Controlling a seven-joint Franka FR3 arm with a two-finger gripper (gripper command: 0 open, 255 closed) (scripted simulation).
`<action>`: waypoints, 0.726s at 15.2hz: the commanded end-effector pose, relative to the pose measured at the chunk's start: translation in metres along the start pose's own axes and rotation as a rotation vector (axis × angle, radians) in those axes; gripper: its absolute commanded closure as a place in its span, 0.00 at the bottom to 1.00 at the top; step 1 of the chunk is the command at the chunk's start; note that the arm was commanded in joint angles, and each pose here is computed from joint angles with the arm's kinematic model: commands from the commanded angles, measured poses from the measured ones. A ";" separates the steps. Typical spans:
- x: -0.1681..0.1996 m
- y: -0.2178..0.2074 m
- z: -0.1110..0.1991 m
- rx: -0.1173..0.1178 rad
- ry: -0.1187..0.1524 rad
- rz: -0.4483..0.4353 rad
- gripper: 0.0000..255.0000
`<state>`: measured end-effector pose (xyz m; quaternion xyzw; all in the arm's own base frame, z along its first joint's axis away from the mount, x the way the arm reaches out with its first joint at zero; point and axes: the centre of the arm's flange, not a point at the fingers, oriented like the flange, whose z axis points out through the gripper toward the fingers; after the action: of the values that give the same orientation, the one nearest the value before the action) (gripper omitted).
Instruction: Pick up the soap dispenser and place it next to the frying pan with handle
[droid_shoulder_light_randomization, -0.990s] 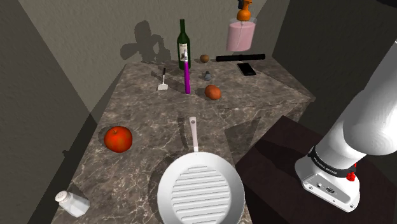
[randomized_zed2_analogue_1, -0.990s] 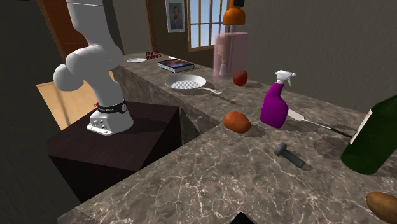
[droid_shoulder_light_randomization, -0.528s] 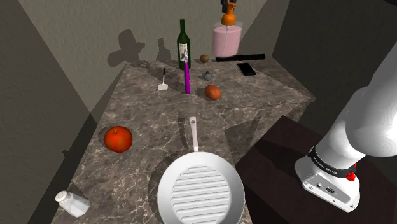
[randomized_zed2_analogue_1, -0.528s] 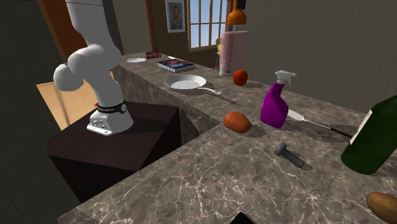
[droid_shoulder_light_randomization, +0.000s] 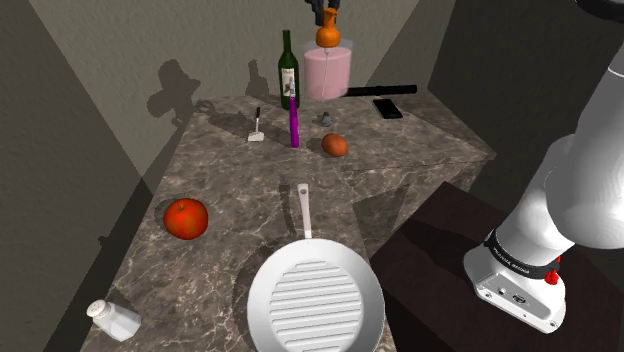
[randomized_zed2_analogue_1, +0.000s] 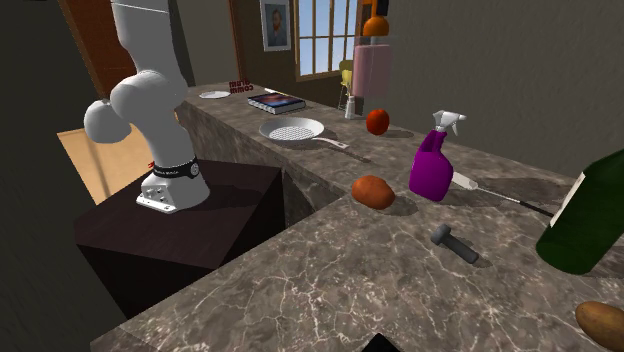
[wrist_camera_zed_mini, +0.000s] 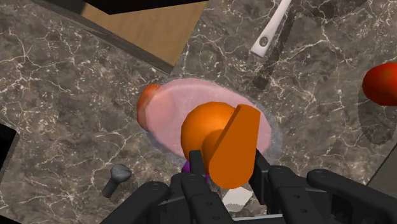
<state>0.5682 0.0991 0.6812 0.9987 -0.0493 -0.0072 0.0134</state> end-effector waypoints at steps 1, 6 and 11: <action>-0.002 -0.026 -0.002 0.000 0.000 0.002 1.00; -0.003 -0.092 -0.004 0.000 0.000 0.002 1.00; -0.005 -0.158 -0.006 0.000 0.000 0.002 1.00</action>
<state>0.5797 0.2421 0.6826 0.9987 -0.0495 -0.0071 0.0134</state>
